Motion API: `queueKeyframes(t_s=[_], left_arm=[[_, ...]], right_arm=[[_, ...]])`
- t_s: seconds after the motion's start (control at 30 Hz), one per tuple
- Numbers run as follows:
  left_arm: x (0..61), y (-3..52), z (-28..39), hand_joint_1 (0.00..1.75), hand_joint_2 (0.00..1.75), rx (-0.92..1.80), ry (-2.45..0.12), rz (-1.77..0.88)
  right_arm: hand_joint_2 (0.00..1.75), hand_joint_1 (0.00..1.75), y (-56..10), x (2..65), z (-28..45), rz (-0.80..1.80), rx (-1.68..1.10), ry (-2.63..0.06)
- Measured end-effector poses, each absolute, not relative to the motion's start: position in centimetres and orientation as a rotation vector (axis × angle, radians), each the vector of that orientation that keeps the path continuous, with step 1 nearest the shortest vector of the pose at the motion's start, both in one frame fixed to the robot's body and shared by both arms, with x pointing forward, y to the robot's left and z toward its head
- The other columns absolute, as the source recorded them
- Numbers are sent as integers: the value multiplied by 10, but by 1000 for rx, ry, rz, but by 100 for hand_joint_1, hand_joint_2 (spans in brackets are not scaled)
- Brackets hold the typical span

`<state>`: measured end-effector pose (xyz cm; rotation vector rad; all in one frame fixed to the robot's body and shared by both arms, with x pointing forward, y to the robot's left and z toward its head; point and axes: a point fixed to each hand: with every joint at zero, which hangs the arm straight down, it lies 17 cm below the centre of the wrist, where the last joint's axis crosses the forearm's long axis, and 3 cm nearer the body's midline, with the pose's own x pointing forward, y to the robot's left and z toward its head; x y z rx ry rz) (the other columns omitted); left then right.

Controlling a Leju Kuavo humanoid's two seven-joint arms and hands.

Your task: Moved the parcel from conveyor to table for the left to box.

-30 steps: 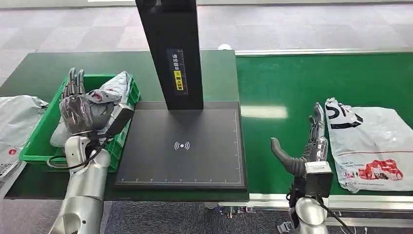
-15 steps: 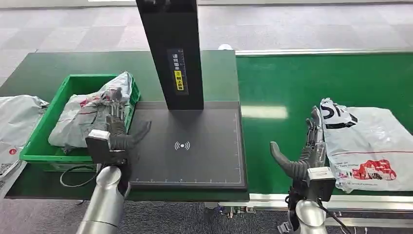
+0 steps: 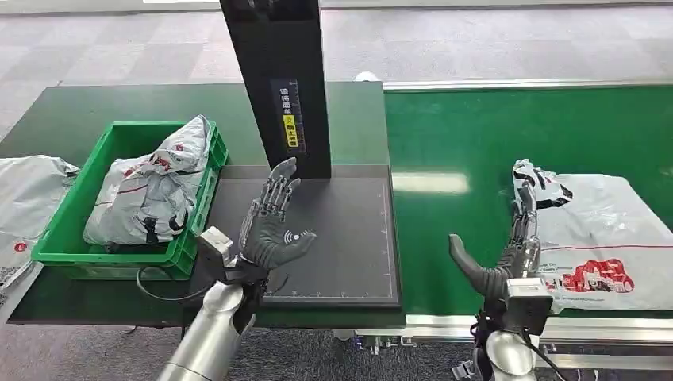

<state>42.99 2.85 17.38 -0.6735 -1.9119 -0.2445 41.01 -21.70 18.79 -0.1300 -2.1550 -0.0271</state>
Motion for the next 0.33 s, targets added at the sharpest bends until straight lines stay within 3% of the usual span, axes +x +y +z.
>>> queueKeyframes(t_s=[0.33], left_arm=[[411,10,169,0,175,-783,-1874,-310]], right_arm=[[175,0,-196,409,196,26,-80,-2182]])
